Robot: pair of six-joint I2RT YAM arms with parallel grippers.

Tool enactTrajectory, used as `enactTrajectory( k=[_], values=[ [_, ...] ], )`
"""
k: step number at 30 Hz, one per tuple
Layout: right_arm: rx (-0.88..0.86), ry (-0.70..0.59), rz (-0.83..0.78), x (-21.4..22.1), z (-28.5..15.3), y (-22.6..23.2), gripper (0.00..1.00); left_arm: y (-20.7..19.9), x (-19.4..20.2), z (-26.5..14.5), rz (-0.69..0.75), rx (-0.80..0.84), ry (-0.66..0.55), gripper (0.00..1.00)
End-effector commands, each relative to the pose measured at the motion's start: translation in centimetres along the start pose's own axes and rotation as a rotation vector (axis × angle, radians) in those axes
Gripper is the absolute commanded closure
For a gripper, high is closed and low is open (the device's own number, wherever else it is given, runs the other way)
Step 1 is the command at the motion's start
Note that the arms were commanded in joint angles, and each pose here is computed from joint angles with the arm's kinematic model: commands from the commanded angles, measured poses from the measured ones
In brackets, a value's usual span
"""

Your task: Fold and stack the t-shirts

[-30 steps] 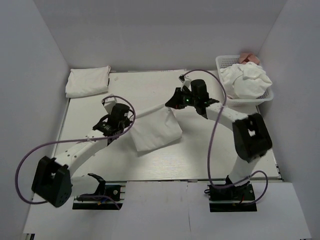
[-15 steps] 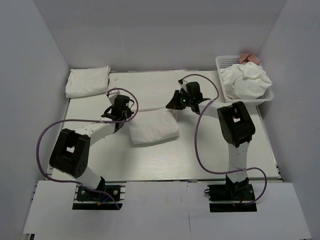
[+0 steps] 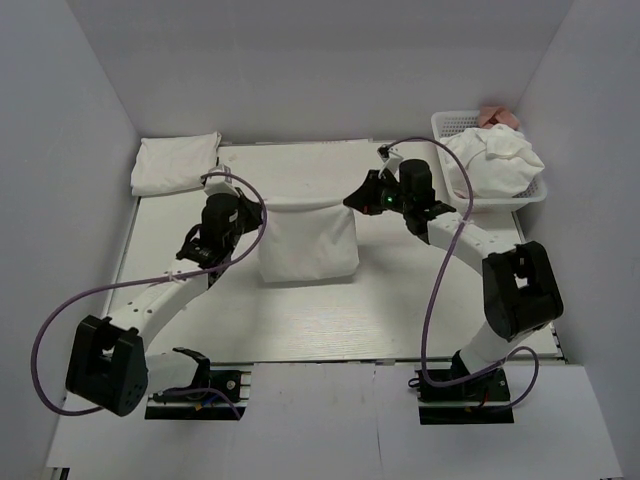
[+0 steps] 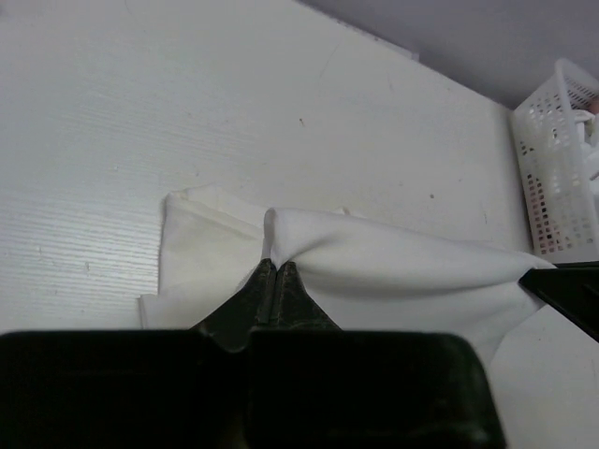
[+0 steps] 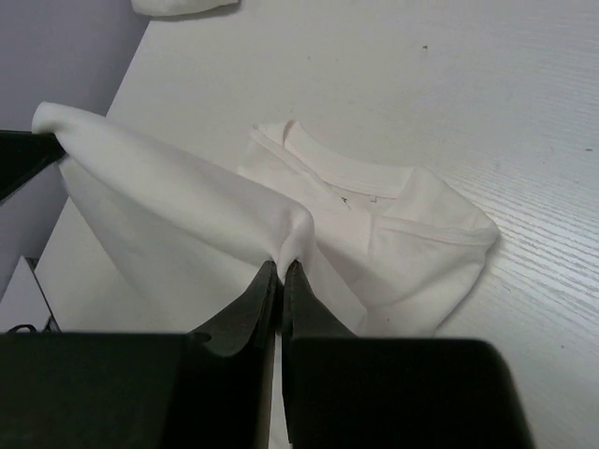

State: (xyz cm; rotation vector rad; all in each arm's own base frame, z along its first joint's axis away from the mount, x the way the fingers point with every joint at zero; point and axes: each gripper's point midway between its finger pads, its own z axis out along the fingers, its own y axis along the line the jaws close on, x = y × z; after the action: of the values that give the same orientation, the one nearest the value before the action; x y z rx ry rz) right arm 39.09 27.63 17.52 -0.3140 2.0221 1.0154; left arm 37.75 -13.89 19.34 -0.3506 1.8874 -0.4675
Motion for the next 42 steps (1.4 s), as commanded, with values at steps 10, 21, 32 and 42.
enactTrajectory(
  k=[10,21,32,42],
  values=[
    [0.087,0.068,0.044,-0.2,5.4,-7.2,1.0,4.5,1.7,7.6,0.025,-0.224,0.04,1.0],
    [0.29,0.147,0.146,3.9,10.4,-15.3,1.0,8.6,7.1,15.6,0.017,-0.327,0.188,1.0],
    [0.186,0.097,0.008,-2.8,9.4,-10.3,0.45,6.9,1.4,15.1,-0.003,-0.377,0.164,0.18],
    [0.01,0.023,-0.021,-2.4,1.9,0.2,0.1,-1.7,0.6,6.6,-0.029,0.053,0.224,0.0]
  ],
)
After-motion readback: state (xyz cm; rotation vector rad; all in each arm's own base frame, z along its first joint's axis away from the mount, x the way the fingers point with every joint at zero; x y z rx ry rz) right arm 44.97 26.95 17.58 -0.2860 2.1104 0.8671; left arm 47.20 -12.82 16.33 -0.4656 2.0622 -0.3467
